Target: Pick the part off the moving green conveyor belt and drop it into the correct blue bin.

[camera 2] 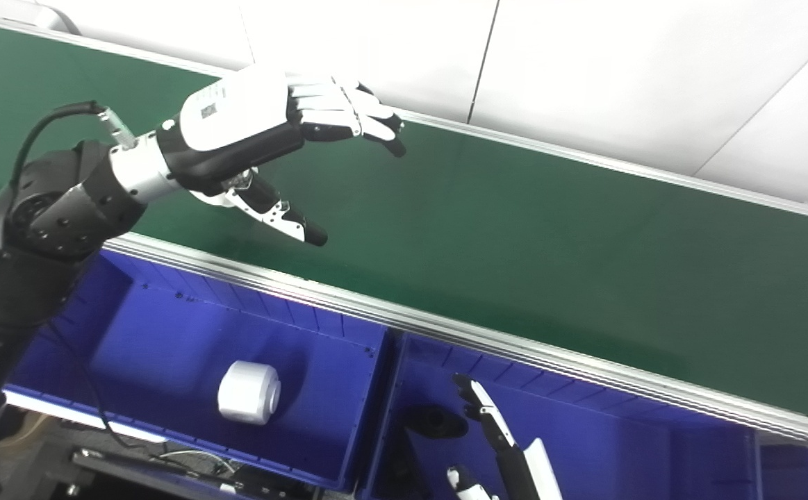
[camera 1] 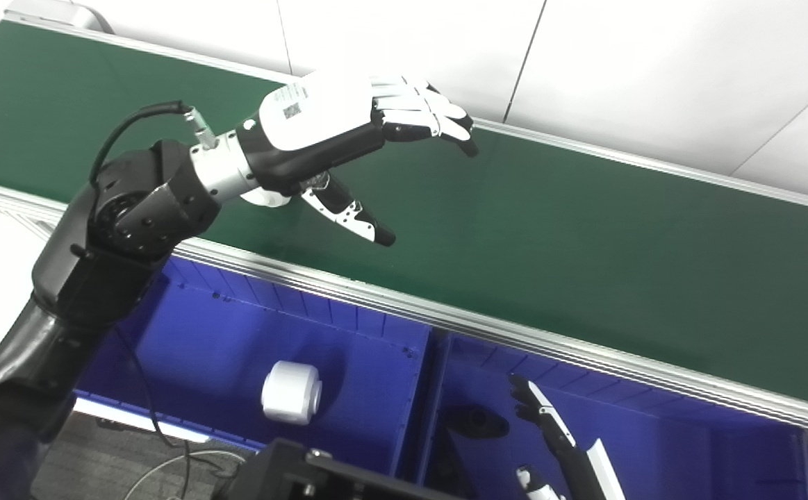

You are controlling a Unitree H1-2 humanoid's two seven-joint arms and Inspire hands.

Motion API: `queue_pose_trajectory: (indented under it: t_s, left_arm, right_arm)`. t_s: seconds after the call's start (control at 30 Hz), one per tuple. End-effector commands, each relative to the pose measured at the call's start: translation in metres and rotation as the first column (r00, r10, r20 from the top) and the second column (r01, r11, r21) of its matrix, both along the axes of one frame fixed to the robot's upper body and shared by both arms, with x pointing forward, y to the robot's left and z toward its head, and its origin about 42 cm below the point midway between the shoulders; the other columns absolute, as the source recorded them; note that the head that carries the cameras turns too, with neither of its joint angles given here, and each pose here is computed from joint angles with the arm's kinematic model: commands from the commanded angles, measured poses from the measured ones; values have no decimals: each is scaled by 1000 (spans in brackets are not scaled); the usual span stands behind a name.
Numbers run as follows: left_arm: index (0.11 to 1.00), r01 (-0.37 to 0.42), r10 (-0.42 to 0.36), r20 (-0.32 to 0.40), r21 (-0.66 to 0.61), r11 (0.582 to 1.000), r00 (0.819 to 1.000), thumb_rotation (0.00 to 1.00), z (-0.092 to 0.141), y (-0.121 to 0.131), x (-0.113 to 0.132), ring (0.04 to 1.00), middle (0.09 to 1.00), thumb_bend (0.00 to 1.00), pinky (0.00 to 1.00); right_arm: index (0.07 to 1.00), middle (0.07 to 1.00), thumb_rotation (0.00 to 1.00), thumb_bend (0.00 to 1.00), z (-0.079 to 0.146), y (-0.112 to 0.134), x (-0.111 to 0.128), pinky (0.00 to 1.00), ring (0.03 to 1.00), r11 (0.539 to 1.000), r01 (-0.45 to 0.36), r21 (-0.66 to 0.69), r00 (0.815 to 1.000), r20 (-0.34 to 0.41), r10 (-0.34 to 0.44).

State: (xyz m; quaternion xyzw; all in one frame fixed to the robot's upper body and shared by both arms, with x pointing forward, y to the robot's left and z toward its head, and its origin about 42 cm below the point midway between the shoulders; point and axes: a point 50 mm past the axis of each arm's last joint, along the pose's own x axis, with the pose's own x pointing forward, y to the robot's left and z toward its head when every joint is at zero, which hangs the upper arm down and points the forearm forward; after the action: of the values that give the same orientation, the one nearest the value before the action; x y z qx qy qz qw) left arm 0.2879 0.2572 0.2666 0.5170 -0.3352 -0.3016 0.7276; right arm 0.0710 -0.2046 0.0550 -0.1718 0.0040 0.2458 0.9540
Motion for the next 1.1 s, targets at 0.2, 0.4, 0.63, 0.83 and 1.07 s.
queue_pose_trajectory:
  t_s: [0.2, 0.4, 0.63, 0.83, 1.07]
  left_arm:
    - [862, 2, -4, 24, 86, 996, 1000, 366, -1, -3, 23, 911, 920, 768, 887]
    - [875, -16, 21, -37, 138, 990, 999, 437, -12, 0, 31, 921, 928, 757, 895]
    - [897, -41, 62, -110, 184, 982, 992, 528, -28, 6, 43, 944, 942, 781, 917]
    - [895, -52, 82, -140, 206, 977, 987, 524, -39, 12, 50, 934, 944, 795, 904]
    - [885, -69, 106, -155, 230, 971, 982, 506, -47, 19, 57, 932, 942, 796, 917]
  right_arm:
    - [936, 951, 1000, 636, 8, 2, -8, 858, 914, 999, -9, 34, 999, 49, 7]
    - [936, 950, 998, 633, 7, 2, -11, 859, 914, 999, -6, 41, 999, 41, 4]
    - [935, 950, 1000, 632, 7, 2, -13, 855, 913, 999, -5, 37, 999, 40, 4]
    - [935, 950, 991, 628, 7, 2, -14, 857, 914, 999, -4, 44, 999, 33, 3]
    - [933, 948, 996, 636, 7, 2, -17, 851, 911, 999, 0, 38, 1000, 28, -1]
